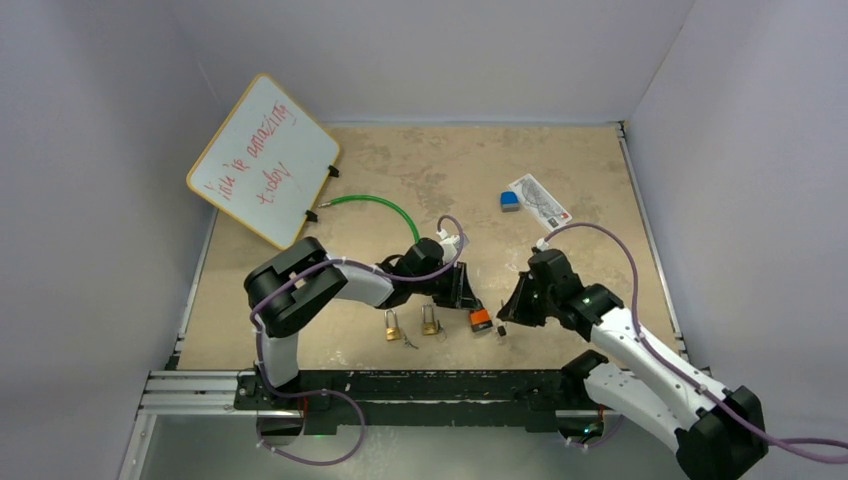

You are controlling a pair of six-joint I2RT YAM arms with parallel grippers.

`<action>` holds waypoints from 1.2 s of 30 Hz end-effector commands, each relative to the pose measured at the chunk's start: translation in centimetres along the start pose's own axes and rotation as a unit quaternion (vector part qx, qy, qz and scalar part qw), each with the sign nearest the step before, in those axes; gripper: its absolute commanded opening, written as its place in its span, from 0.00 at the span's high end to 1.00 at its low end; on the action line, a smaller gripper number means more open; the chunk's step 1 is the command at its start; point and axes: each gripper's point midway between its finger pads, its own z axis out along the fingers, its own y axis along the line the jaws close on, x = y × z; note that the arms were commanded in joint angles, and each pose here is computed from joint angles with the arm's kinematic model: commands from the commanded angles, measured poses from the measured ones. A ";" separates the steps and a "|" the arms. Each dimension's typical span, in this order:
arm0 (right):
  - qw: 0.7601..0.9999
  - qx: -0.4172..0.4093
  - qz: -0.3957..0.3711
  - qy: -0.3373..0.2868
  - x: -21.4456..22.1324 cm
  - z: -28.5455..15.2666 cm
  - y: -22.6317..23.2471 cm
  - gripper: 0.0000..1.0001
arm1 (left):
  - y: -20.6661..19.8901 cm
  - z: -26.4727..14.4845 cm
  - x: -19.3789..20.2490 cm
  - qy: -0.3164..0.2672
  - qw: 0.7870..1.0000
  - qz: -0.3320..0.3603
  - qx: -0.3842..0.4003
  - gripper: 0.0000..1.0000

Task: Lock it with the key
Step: Place the key at the center of the board.

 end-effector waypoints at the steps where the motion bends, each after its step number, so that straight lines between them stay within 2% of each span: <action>1: 1.000 0.019 -0.017 0.005 -0.3 0.6 -0.4 1.00 | 1.8 -0.1 -0.8 0.005 0.998 0.028 -0.056 0.75; 10: 0.999 0.041 -0.034 0.002 -1.5 2.7 -0.6 1.00 | 1.9 0.0 -2.0 0.006 0.995 0.055 -0.078 0.58; 15: 0.998 0.043 -0.051 -0.001 -2.2 3.7 -0.4 1.00 | 1.6 -0.8 -2.6 -0.004 0.994 0.064 -0.092 0.45; 23: 0.997 0.044 -0.068 0.007 -2.8 5.2 -0.1 0.96 | -1.1 -5.3 -4.9 -0.078 0.989 0.083 -0.097 0.40; 26: 0.996 0.053 -0.078 0.009 -3.2 5.3 -0.2 0.88 | -0.9 -7.8 -5.5 -0.113 0.982 0.083 -0.123 0.38; 27: 0.995 0.060 -0.079 0.004 -3.5 5.2 -0.3 0.82 | -0.5 -8.7 -5.5 -0.123 0.980 0.079 -0.136 0.37; 29: 0.994 0.063 -0.085 -0.007 -4.1 4.9 -0.1 0.65 | 0.7 -10.7 -5.5 -0.147 0.973 0.063 -0.166 0.34; 31: 0.994 0.054 -0.091 -0.018 -4.6 4.5 0.5 0.53 | 2.4 -13.1 -5.6 -0.183 0.961 0.041 -0.205 0.32; 36: 0.992 0.044 -0.111 -0.047 -6.7 3.3 2.3 0.36 | 6.5 -19.5 -4.1 -0.244 0.922 -0.035 -0.299 0.29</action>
